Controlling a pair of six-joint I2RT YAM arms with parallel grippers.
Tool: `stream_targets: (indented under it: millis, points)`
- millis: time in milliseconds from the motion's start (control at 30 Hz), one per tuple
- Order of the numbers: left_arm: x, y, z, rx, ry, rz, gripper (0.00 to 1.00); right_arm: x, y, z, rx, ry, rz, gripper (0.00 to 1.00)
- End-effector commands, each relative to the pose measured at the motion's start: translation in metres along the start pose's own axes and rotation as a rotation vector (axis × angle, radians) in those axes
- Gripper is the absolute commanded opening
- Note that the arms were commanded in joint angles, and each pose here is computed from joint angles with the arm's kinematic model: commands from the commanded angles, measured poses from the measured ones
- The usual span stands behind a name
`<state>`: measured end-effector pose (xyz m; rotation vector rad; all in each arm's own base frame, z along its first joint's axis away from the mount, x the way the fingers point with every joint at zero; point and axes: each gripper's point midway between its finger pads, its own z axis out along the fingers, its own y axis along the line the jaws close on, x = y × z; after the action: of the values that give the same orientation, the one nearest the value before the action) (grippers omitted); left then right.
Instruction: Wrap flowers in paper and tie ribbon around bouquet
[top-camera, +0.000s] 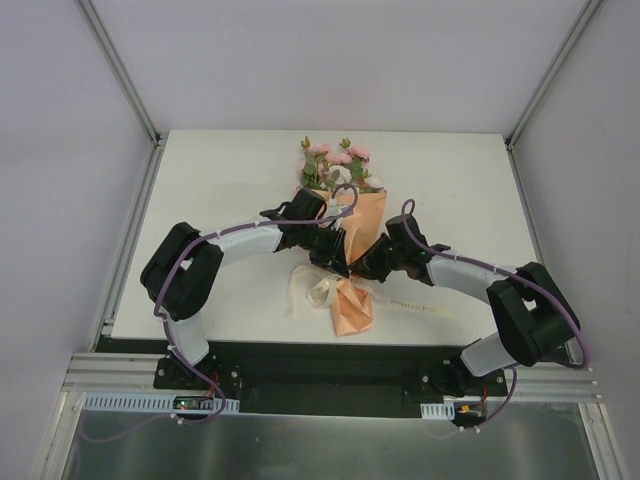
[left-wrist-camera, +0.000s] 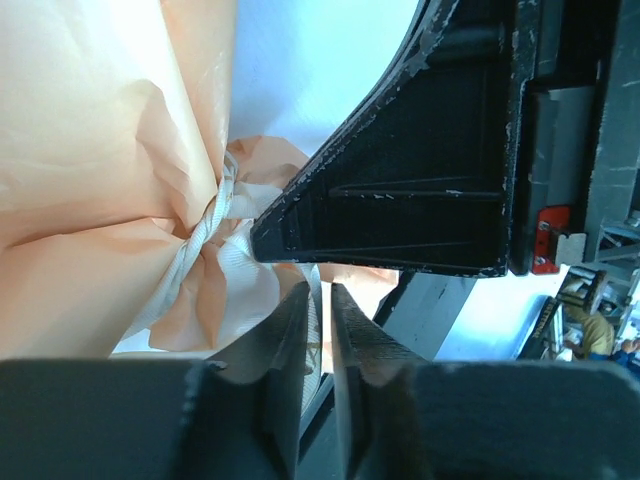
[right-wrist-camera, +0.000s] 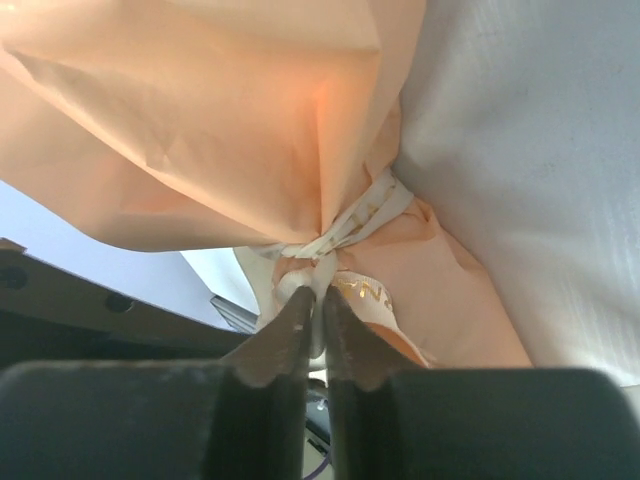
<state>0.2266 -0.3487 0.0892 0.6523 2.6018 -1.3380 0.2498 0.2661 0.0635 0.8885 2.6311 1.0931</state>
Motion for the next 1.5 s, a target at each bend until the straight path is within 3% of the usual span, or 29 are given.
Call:
stream_targets:
  millis: [0,33,133,300,400,500,600,800,1133,1300,1467]
  points:
    - [0.002,-0.020,-0.010,0.048,-0.017,0.047,0.19,-0.001,0.021,-0.002,-0.075,0.004,0.000,0.05]
    - [0.001,-0.023,-0.013,0.050,-0.025,0.053,0.22,-0.001,0.020,-0.002,-0.076,0.000,-0.005,0.01]
    - [-0.001,-0.031,-0.022,0.059,-0.043,0.057,0.34,-0.002,0.020,-0.005,-0.086,-0.015,-0.020,0.01]
    - [-0.022,-0.044,-0.050,0.045,-0.112,0.063,0.42,-0.003,0.020,-0.006,-0.101,-0.022,-0.048,0.01]
    - [-0.037,-0.040,-0.068,0.004,-0.169,0.083,0.43,-0.002,0.021,-0.005,-0.116,-0.018,-0.058,0.01]
    - [-0.048,-0.027,-0.072,-0.044,-0.185,0.101,0.37,-0.002,0.022,-0.005,-0.131,-0.015,-0.064,0.01]
    - [-0.049,-0.016,-0.061,-0.061,-0.123,0.134,0.34,-0.002,0.023,-0.007,-0.140,-0.021,-0.069,0.01]
    - [-0.031,0.014,-0.029,-0.212,0.024,0.231,0.42,-0.001,0.026,-0.010,-0.153,-0.014,-0.079,0.01]
    - [-0.022,0.024,-0.011,-0.268,0.088,0.262,0.43,-0.001,0.026,-0.009,-0.157,-0.006,-0.077,0.01]
    - [-0.021,0.026,-0.011,-0.278,0.088,0.249,0.37,0.000,0.025,-0.009,-0.158,-0.005,-0.078,0.01]
    - [-0.025,0.005,-0.021,-0.226,0.059,0.260,0.46,0.001,0.024,-0.008,-0.162,0.002,-0.077,0.01]
